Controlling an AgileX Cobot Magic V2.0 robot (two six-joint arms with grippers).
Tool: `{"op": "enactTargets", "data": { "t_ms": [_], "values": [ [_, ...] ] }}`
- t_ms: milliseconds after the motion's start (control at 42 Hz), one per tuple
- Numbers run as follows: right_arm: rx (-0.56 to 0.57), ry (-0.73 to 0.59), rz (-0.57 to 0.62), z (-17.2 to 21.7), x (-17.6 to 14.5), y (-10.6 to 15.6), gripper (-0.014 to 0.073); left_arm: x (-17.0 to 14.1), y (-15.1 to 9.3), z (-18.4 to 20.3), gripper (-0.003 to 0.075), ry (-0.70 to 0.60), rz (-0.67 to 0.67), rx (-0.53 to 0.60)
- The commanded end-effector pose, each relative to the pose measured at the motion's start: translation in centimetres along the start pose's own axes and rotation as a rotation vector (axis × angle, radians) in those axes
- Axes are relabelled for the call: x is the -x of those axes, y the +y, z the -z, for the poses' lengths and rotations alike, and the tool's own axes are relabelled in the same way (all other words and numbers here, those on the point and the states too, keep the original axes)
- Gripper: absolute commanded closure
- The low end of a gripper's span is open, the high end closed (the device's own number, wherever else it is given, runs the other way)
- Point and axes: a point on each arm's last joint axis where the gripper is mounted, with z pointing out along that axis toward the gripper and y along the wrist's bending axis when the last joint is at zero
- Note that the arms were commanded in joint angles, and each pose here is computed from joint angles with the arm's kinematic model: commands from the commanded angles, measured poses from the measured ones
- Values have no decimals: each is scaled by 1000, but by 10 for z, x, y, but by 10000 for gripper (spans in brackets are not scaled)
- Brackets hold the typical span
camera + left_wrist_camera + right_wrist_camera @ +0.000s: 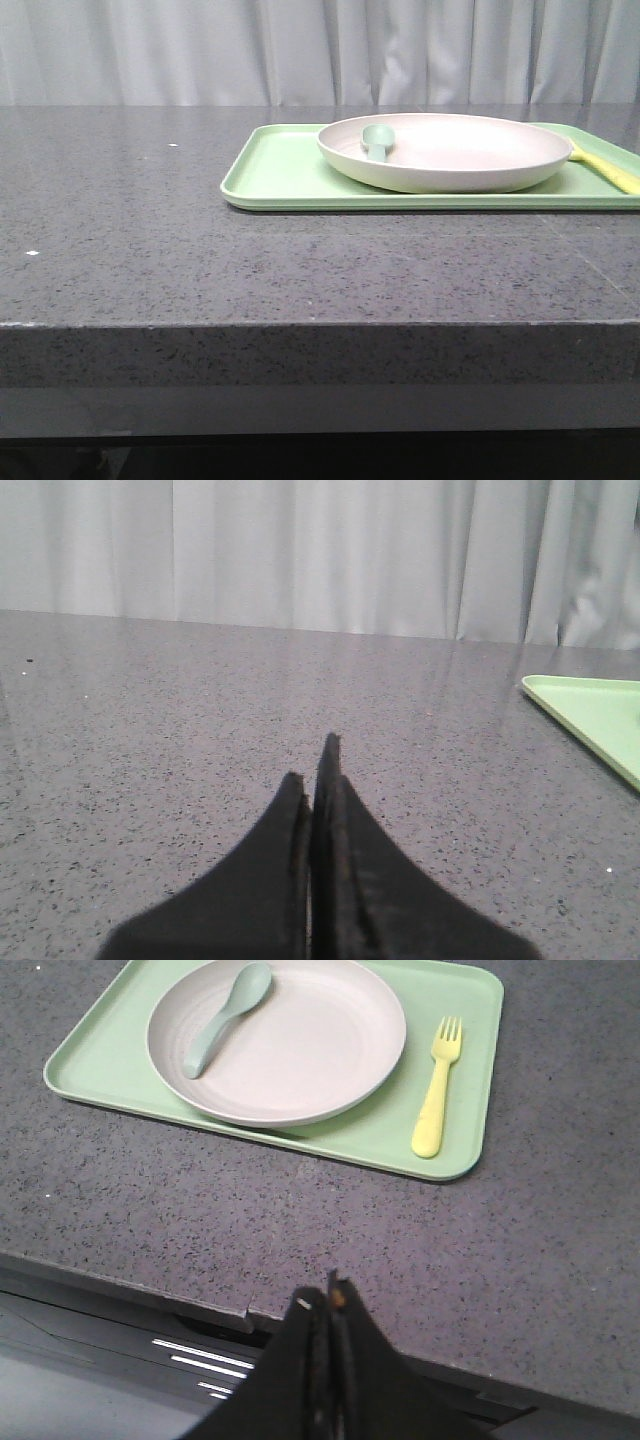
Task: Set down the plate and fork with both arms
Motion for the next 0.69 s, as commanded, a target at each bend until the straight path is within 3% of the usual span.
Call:
{"op": "enactTargets", "data": {
  "t_ms": [0,286,452,667],
  "values": [
    [1,-79,14,4,11,0,663,8,0,2,739,-105,11,-2],
    [-7,-88,23,3,10,0,663,8,0,2,739,-105,11,-2],
    [-126,-286,42,-7,-9,-11,663,8,0,2,739,-105,11,-2],
    [-219,-549,38,-41,-74,-21,663,8,0,2,739,-105,11,-2]
  ]
}}
